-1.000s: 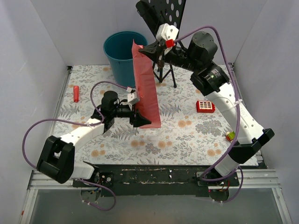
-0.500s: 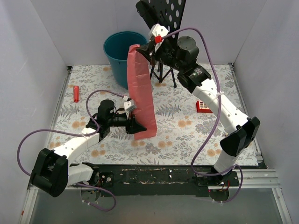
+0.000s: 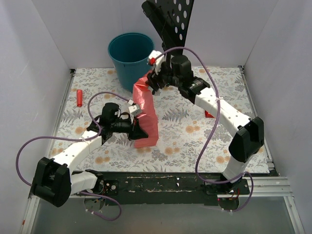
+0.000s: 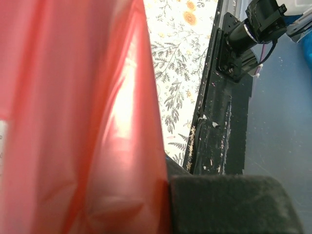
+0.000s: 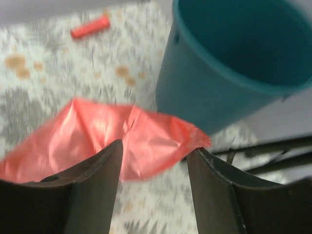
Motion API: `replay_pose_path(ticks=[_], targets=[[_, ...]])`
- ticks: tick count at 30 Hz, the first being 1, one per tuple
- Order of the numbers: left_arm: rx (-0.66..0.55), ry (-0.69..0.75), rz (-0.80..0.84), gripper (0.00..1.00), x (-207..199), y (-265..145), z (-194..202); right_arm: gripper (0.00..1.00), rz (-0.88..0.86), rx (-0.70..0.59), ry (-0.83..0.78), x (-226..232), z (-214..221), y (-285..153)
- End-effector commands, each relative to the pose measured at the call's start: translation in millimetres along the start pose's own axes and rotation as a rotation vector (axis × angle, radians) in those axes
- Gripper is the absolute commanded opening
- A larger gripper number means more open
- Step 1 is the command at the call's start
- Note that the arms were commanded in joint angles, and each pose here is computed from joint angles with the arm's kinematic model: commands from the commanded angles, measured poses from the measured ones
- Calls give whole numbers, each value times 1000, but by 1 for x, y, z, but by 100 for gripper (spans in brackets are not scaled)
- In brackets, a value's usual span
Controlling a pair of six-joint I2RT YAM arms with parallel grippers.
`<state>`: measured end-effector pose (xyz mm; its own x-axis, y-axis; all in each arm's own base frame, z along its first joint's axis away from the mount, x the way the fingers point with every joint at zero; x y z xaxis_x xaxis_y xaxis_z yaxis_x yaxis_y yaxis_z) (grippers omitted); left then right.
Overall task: Put the trash bags into the trash bin
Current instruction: Unfold the trash bag at the center of the board.
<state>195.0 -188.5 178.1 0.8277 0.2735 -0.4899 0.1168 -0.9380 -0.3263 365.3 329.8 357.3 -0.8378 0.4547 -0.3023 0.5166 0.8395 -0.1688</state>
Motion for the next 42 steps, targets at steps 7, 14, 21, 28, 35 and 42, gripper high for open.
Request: replay_pose_path(ticks=[7,14,21,28,35,42], targets=[[113,-337,266,0,-6,-1,19,71,109,215,13,17,50,-109],[87,-630,256,1,9,-8,-17,66,-79,42,-288,66,72,-167],[105,-1057,403,0,30,-21,-44,68,-192,-34,-629,87,100,-163],[214,-1254,465,0,37,-22,-67,68,-236,-154,-920,96,120,-137],[219,-1296,457,0,42,-21,-79,68,-162,-244,-952,102,110,-101],[223,-1315,454,0,42,-21,-77,67,-136,-286,-982,104,102,-81]])
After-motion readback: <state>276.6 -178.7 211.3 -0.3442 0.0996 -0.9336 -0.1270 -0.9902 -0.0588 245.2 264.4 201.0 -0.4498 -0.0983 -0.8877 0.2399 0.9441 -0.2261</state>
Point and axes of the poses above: each gripper's point midway between its finger pads, its own y axis out along the fingers, its own x axis along the line the jaws close on, z = x × y, the point moved 6 cm from there along -y, back along the fingers, and after that the axes turned 5 degrees about -y, right-handed, at the moved point
